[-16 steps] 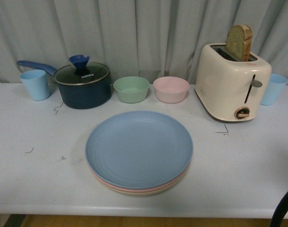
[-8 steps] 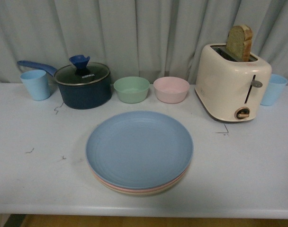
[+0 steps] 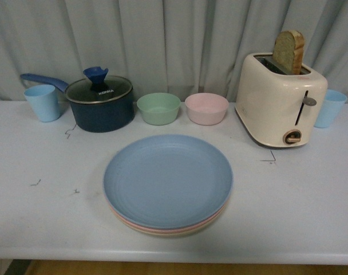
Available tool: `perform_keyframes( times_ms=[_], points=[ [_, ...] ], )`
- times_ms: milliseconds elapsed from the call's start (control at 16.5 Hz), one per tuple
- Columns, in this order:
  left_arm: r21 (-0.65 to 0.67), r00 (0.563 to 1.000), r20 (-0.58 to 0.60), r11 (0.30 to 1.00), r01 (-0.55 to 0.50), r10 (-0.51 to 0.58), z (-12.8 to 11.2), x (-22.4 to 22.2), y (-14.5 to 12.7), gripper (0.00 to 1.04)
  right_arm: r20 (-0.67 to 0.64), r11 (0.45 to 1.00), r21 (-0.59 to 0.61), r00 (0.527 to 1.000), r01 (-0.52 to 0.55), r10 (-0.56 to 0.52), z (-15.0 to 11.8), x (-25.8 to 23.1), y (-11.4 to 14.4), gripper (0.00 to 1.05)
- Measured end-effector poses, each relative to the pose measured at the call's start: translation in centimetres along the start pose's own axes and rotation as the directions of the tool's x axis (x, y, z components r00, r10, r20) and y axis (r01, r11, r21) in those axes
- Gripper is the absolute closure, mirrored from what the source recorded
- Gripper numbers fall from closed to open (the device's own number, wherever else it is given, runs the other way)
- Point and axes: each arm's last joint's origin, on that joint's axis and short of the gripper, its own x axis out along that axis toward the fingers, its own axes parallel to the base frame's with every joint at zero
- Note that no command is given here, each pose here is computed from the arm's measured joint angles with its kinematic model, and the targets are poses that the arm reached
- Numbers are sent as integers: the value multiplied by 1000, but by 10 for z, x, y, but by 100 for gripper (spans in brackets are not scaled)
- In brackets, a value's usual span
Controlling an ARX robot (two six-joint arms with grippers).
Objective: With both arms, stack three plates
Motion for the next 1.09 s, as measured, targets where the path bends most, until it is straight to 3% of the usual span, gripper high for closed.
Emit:
perform_keyframes(
  times_ms=[1093],
  points=[
    [0,1000,0,1000,-1,1,0,0,0,7,-1,1000,0,1000,-2,2,0,-40,0,103]
  ],
)
